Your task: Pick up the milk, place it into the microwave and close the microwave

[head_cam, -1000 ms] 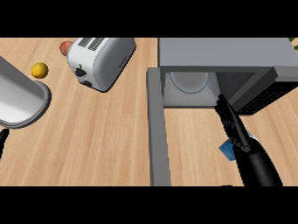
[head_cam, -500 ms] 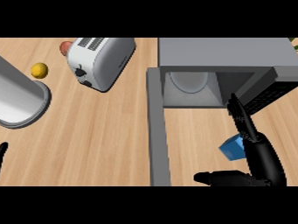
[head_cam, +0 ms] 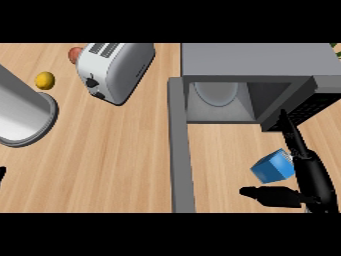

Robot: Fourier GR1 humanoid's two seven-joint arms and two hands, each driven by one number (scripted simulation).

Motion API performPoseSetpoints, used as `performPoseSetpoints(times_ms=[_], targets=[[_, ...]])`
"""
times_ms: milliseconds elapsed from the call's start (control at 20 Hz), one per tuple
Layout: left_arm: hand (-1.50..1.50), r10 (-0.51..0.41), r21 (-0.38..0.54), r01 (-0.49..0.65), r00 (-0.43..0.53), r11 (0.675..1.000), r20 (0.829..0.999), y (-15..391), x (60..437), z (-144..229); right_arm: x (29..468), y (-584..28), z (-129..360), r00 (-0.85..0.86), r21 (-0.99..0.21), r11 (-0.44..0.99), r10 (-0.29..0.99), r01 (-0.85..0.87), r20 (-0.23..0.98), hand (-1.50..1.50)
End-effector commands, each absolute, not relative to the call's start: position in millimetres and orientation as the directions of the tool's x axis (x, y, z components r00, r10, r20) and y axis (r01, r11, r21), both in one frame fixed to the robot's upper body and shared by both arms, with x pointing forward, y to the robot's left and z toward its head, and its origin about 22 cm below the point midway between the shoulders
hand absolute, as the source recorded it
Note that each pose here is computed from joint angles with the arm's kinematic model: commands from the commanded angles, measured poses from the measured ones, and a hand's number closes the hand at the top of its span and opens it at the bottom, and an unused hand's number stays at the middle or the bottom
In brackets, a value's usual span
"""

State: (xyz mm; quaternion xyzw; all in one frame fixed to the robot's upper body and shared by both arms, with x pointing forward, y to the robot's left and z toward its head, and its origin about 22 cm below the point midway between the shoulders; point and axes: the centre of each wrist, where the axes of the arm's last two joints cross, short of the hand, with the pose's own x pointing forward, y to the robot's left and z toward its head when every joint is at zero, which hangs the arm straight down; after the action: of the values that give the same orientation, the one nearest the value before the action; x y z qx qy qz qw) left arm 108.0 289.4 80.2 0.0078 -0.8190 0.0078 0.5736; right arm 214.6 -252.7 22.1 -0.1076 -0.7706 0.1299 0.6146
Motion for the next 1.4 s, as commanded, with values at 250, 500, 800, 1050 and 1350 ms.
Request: performPoseSetpoints(times_ms=[250,500,800,1050,1350], targets=[[-1.50,0.016,-0.023,-0.015,-0.341,1.000,0.940,281,96,91,234,-307,-2,-0.179,-0.352,0.936,0.345,-0.005,0.921,-1.50],[-1.50,0.003,-0.012,-0.022,-0.337,1.000,0.942,291,106,83,205,-302,-39,-0.135,-0.371,0.928,0.363,-0.038,0.922,-1.50],[-1.50,0.023,-0.030,-0.017,-0.335,0.999,0.942,292,105,60,215,-320,-52,-0.102,-0.384,0.923,0.378,-0.040,0.920,-1.50],[-1.50,-0.012,-0.004,-0.044,-0.354,0.999,0.935,308,111,77,231,-320,-62,-0.082,-0.415,0.909,0.412,-0.036,0.908,-1.50],[-1.50,0.002,-0.019,-0.048,-0.339,0.999,0.941,293,109,73,241,-345,-85,-0.063,-0.375,0.921,0.370,-0.102,0.927,-1.50]])
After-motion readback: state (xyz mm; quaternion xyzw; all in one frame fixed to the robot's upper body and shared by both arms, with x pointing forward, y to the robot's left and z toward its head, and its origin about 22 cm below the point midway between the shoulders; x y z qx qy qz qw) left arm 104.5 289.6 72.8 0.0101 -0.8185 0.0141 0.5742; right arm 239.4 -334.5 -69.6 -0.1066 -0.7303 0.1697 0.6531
